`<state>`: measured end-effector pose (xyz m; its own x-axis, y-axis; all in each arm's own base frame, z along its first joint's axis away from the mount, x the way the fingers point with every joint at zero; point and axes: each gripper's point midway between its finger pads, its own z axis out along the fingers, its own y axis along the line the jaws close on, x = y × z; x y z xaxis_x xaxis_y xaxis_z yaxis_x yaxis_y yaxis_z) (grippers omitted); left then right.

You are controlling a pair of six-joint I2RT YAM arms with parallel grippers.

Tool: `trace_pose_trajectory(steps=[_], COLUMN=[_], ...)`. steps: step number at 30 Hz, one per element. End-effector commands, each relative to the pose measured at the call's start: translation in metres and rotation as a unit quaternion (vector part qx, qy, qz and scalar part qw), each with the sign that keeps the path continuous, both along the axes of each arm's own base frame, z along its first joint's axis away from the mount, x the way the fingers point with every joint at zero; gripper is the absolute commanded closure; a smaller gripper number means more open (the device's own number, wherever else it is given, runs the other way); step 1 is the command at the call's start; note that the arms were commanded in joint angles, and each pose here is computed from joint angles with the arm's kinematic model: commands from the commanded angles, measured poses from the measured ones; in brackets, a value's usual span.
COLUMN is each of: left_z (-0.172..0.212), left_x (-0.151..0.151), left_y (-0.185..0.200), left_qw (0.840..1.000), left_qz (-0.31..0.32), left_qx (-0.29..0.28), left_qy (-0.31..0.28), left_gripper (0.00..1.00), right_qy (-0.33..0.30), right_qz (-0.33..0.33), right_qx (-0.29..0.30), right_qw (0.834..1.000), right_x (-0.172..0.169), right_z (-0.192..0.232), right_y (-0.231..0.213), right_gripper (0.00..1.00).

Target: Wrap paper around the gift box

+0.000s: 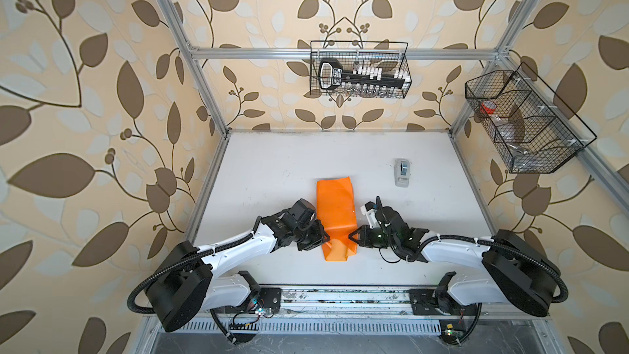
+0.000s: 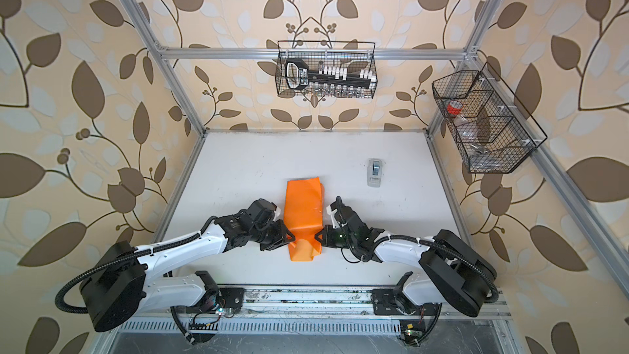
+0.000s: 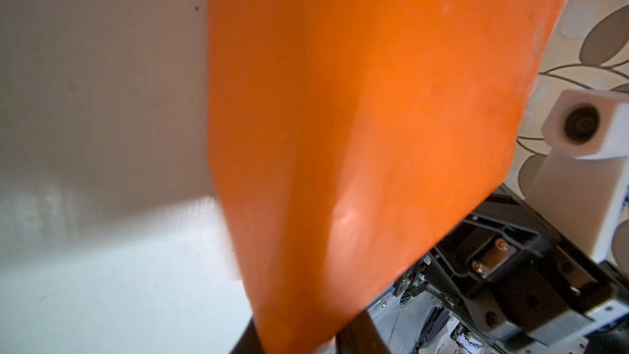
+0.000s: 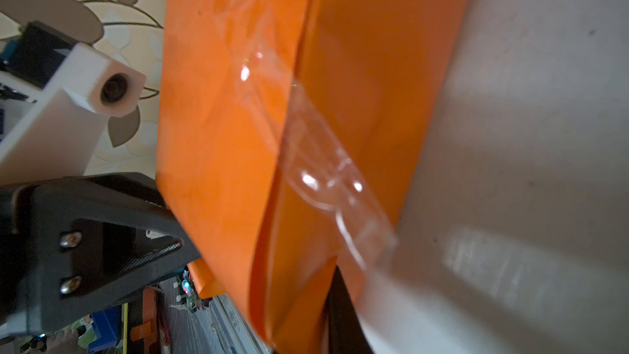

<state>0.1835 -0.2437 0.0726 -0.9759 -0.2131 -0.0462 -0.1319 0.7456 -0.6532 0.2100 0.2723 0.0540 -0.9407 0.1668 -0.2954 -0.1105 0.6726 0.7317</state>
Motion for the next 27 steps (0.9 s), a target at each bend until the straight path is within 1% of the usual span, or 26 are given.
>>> trace_pose_trajectory(steps=[1, 5, 6, 12, 15, 17, 18, 19, 24, 27], left_z=[0.005, 0.004, 0.004, 0.003, -0.001, -0.003, -0.005, -0.006, 0.0, 0.005], left_x=[-0.003, -0.003, -0.004, -0.005, -0.007, -0.007, -0.007, -0.007, -0.006, -0.006], left_y=[-0.007, -0.008, -0.008, -0.004, -0.005, -0.006, -0.006, -0.007, -0.009, -0.01], left_qw=[1.0, 0.999, 0.999, 0.999, 1.0, 1.0, 0.999, 0.999, 0.999, 0.999], left_qz=[0.001, 0.007, 0.009, 0.009, 0.004, 0.002, 0.002, 0.002, 0.0, -0.004], left_qx=[-0.024, -0.033, -0.034, -0.03, -0.027, -0.028, -0.028, -0.029, -0.035, -0.039], left_qy=[0.006, 0.009, 0.009, 0.007, 0.012, 0.015, 0.016, 0.017, 0.013, 0.01], left_gripper=[0.78, 0.77, 0.77, 0.75, 0.74, 0.74, 0.74, 0.74, 0.74, 0.73], right_qy=[0.014, 0.012, 0.012, 0.004, -0.001, -0.003, -0.003, -0.004, -0.002, 0.002], right_qz=[0.004, -0.001, -0.003, -0.012, -0.023, -0.025, -0.026, -0.025, -0.02, -0.021], right_qx=[0.028, 0.036, 0.037, 0.043, 0.043, 0.047, 0.048, 0.05, 0.054, 0.064], right_qw=[0.999, 0.999, 0.999, 0.999, 0.999, 0.999, 0.999, 0.998, 0.998, 0.998], right_x=[-0.005, -0.006, -0.007, -0.012, -0.014, -0.013, -0.012, -0.012, -0.009, -0.007], right_z=[0.005, 0.01, 0.011, 0.02, 0.023, 0.026, 0.026, 0.028, 0.03, 0.033], right_y=[0.008, 0.005, 0.004, -0.005, -0.01, -0.01, -0.01, -0.008, 0.0, 0.005], right_gripper=[0.82, 0.8, 0.78, 0.56, 0.41, 0.33, 0.24, 0.21, 0.19, 0.22])
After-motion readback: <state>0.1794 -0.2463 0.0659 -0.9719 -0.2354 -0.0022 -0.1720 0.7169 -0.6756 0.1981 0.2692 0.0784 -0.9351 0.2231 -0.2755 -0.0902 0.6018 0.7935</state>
